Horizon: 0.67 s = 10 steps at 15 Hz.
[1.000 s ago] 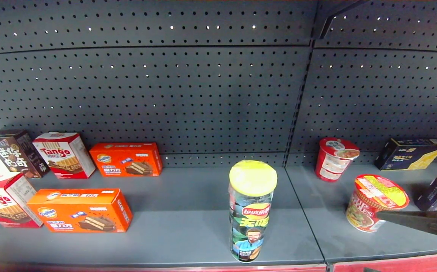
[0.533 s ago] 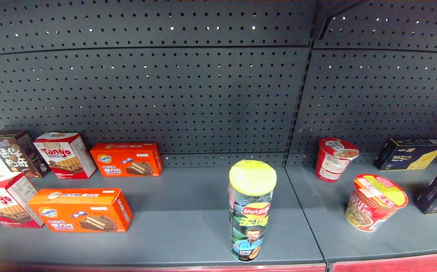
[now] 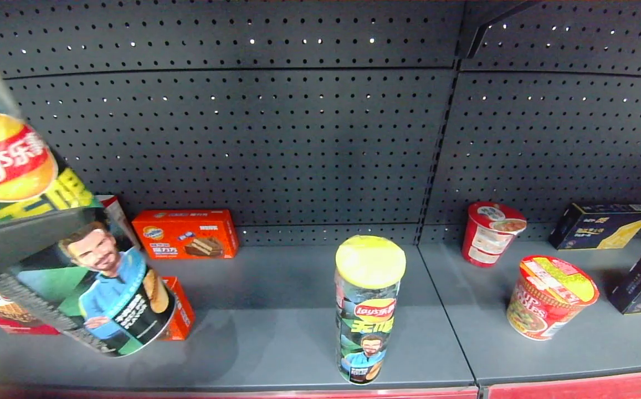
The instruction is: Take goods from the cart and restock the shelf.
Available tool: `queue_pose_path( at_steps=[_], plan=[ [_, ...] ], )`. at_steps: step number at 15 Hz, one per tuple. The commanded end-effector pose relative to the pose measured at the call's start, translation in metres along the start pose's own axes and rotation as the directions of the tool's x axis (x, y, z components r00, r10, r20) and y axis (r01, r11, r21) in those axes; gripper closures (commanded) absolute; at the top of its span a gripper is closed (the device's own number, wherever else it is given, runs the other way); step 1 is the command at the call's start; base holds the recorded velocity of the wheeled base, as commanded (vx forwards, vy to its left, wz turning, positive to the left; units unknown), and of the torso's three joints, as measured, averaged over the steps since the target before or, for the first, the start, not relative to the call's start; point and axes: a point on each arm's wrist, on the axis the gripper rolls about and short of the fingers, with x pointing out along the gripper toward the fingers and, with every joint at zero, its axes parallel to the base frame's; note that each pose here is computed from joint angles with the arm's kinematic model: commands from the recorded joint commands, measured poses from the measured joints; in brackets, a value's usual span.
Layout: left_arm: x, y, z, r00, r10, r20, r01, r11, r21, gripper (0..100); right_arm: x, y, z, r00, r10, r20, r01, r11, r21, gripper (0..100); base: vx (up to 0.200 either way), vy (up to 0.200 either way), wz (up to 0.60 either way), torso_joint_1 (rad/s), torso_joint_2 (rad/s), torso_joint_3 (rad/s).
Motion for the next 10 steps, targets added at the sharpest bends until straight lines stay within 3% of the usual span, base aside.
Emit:
queue_pose_path(
  at_steps=[1,2,7,10],
  plan=[
    [0.046,0.025,-0.017,0.990,-0.033,-0.137,0.037,0.999,0.029,100,-0.011,-0.001,-0.018,0.999,-0.031,0.016,0.031,1.000,0.004,0,0.000,0.000,0.00,0.000,0.00,0.000],
    [0.054,0.030,-0.018,0.988,-0.034,-0.152,0.043,0.997,0.059,100,-0.017,-0.001,-0.024,0.999,-0.051,0.005,0.051,0.999,0.003,0,0.000,0.000,0.00,0.000,0.00,0.000],
    [0.098,0.033,-0.015,0.973,-0.124,-0.194,0.134,0.990,0.039,100,-0.035,0.002,-0.061,0.992,-0.123,0.042,0.122,0.992,0.010,0,0.000,0.000,0.00,0.000,0.00,0.000],
    [0.128,0.031,-0.016,0.959,-0.183,-0.218,0.195,0.980,0.032,100,-0.036,0.002,-0.063,0.991,-0.127,0.049,0.127,0.992,0.011,0,0.000,0.000,0.00,0.000,0.00,0.000]
  ],
)
